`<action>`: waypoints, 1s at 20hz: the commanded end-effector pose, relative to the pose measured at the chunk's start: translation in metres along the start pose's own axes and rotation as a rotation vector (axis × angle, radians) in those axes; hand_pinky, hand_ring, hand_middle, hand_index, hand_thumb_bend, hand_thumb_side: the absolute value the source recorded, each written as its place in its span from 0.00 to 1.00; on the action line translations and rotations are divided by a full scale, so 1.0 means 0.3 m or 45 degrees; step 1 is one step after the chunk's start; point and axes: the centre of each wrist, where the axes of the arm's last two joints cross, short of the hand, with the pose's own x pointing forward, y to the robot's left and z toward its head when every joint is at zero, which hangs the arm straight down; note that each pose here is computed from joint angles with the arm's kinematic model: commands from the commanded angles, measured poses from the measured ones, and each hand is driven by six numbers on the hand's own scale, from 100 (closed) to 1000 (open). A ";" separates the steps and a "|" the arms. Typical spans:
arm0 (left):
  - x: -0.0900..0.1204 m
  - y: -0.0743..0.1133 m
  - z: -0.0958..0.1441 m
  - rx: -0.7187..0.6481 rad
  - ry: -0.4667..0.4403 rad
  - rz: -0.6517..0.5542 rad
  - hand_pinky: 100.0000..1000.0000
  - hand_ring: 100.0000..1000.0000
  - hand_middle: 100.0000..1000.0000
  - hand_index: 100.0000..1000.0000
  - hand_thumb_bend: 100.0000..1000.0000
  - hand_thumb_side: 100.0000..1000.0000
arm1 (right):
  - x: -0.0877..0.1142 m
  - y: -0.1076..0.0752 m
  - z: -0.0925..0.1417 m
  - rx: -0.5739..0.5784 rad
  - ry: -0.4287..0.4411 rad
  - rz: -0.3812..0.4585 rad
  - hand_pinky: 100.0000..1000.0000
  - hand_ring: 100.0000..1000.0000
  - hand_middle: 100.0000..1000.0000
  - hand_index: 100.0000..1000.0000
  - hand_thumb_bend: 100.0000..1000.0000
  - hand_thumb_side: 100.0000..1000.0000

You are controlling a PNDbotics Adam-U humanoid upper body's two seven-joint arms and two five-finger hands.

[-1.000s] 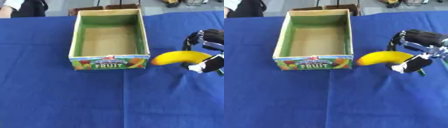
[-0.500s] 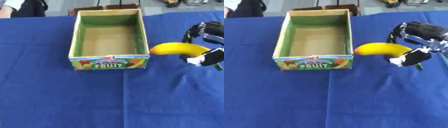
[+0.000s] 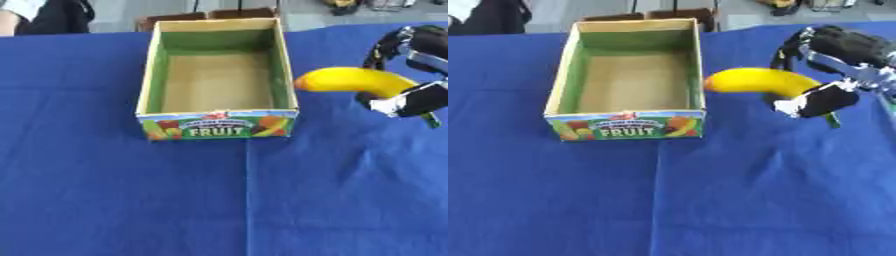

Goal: Pick up objects on the table and place them in the box.

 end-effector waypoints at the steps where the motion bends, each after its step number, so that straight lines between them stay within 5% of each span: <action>1: 0.015 0.006 -0.013 -0.002 -0.024 -0.001 0.68 0.72 0.76 0.91 0.00 0.92 | -0.006 -0.059 0.003 -0.071 0.023 0.037 0.60 0.73 0.37 0.51 0.15 0.46; 7: 0.015 0.006 -0.011 -0.004 -0.021 0.001 0.68 0.72 0.76 0.91 0.00 0.92 | 0.019 -0.100 -0.030 -0.155 0.010 0.029 0.59 0.73 0.35 0.50 0.12 0.53; 20: 0.015 0.003 -0.007 -0.011 -0.013 0.010 0.68 0.72 0.76 0.91 0.00 0.92 | 0.125 -0.196 -0.179 -0.286 -0.120 0.043 0.58 0.71 0.35 0.50 0.10 0.51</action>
